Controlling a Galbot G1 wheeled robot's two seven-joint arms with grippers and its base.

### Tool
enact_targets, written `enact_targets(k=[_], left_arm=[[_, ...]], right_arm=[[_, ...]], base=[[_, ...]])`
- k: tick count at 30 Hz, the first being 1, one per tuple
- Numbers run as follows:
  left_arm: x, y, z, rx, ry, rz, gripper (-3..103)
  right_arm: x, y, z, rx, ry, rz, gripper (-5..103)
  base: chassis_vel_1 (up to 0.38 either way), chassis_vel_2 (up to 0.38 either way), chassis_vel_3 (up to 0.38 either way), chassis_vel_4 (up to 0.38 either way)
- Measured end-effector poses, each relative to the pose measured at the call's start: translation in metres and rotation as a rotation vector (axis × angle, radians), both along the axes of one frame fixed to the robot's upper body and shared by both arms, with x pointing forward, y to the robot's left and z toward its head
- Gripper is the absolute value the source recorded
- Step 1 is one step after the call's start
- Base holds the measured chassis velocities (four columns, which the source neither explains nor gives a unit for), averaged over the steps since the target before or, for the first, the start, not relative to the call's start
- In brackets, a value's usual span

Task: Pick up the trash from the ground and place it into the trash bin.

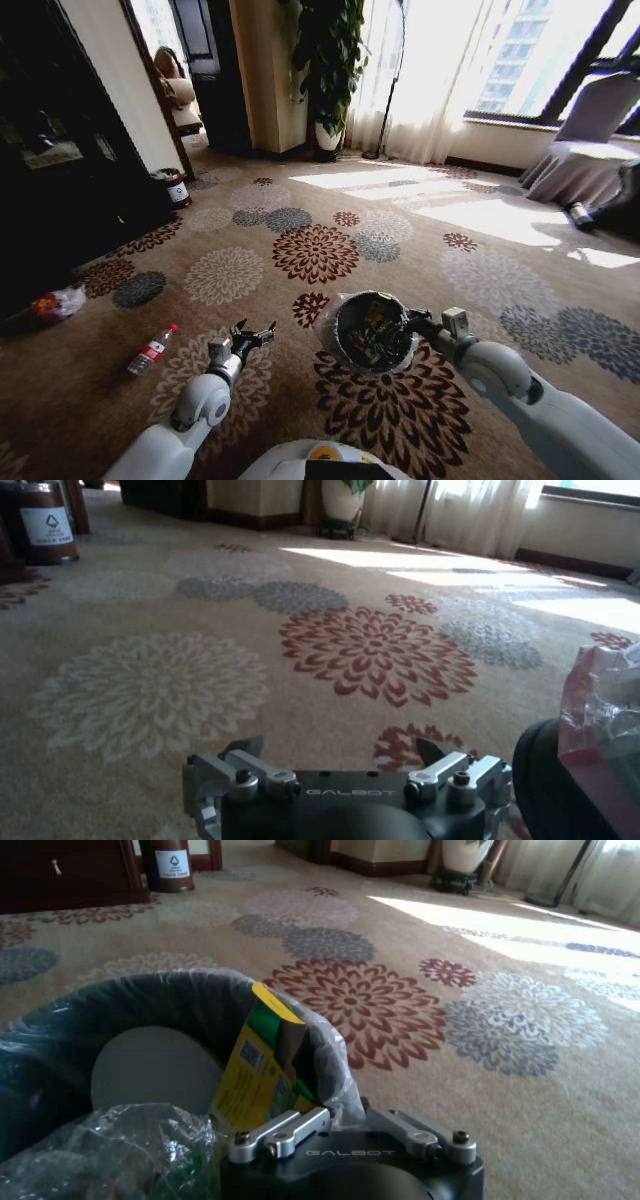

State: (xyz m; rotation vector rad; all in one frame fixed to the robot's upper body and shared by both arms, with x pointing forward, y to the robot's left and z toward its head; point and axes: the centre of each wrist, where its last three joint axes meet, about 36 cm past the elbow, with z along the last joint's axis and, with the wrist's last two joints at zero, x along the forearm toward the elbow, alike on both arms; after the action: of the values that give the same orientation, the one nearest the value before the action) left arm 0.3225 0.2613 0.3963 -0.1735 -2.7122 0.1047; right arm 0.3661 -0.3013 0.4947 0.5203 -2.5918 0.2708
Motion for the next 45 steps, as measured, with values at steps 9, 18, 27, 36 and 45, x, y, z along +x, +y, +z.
enact_targets(k=[9, 18, 27, 36, 45], left_arm=[[0.0002, 0.0001, 0.0, 0.0, -0.001, 0.0, 100], [0.0004, 0.0003, 0.0, 0.001, -0.001, 0.0, 100], [0.0003, 0.0001, -0.0001, -0.001, 0.0, -0.001, 100], [0.0005, 0.0001, 0.0001, -0.001, 0.0, -0.001, 100], [0.0005, 0.0001, 0.0002, -0.001, 0.0, -0.001, 100]], right_arm=[[0.0002, 0.0, 0.0004, 0.0, -0.002, 0.0, 1], [0.0002, 0.0004, 0.0003, 0.001, -0.001, 0.001, 1], [0.0003, 0.0003, 0.0003, 0.0, -0.001, 0.0, 1], [0.0004, 0.0003, 0.0003, 0.001, -0.001, 0.0, 1], [0.0005, 0.0002, 0.0001, 0.0, -0.001, -0.001, 1]], base=[[0.341, 0.354, -0.346, -0.357], [0.304, 0.296, -0.284, -0.296], [0.029, 0.02, -0.013, -0.027], [-0.003, -0.008, 0.002, 0.002], [0.0, 0.0, 0.0, 0.0]])
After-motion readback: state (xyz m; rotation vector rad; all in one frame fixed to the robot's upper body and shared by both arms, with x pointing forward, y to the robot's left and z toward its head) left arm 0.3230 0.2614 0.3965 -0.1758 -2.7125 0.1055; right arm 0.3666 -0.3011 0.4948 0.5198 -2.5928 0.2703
